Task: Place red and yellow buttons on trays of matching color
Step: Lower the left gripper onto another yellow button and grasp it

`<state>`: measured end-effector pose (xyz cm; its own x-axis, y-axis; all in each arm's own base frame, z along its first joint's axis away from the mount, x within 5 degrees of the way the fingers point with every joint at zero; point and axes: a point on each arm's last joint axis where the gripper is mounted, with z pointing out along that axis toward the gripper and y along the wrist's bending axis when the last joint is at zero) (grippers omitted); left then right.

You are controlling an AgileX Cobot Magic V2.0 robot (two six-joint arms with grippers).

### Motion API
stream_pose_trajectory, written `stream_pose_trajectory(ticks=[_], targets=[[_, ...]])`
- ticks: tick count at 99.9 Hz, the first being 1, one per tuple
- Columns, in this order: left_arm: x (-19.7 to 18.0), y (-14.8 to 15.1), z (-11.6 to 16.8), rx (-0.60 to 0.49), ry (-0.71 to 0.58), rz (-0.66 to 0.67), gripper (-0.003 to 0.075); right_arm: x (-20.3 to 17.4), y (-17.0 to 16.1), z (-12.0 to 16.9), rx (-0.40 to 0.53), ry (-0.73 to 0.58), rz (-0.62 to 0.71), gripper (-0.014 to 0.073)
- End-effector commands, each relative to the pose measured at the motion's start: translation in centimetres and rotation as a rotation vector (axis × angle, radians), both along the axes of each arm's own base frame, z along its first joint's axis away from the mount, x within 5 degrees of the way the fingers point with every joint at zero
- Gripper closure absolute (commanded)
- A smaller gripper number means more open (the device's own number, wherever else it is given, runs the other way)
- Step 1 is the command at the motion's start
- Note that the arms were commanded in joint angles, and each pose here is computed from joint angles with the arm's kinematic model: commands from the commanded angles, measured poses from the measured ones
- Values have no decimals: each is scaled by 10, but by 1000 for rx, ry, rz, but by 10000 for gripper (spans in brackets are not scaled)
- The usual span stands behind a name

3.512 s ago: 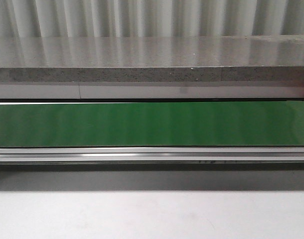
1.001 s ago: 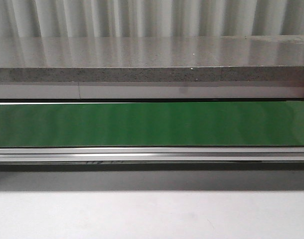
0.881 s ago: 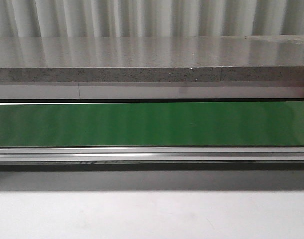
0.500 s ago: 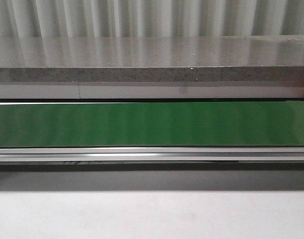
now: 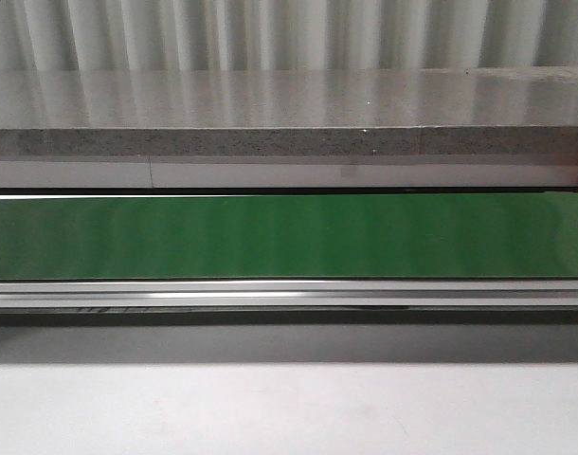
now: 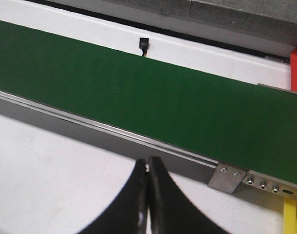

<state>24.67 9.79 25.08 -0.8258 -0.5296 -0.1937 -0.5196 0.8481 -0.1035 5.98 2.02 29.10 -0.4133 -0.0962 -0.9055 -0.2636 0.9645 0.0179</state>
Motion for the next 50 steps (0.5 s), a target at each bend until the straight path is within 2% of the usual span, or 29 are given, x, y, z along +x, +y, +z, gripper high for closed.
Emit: stream_pose_trajectory(ticks=[1,15,28,50], targets=[[11,6,9,2,-67,22,280,2,-1,13,4,-85,-8,662],[23,15,1,-52,-103,86,280,2,-1,13,4,-85,-8,662],[31,26,-2,-48,-123,131,280,2,-1,13,4,-85,-8,662],[43,30,-23,-88,-83,157,280,2,-1,13,4,-85,-8,662]])
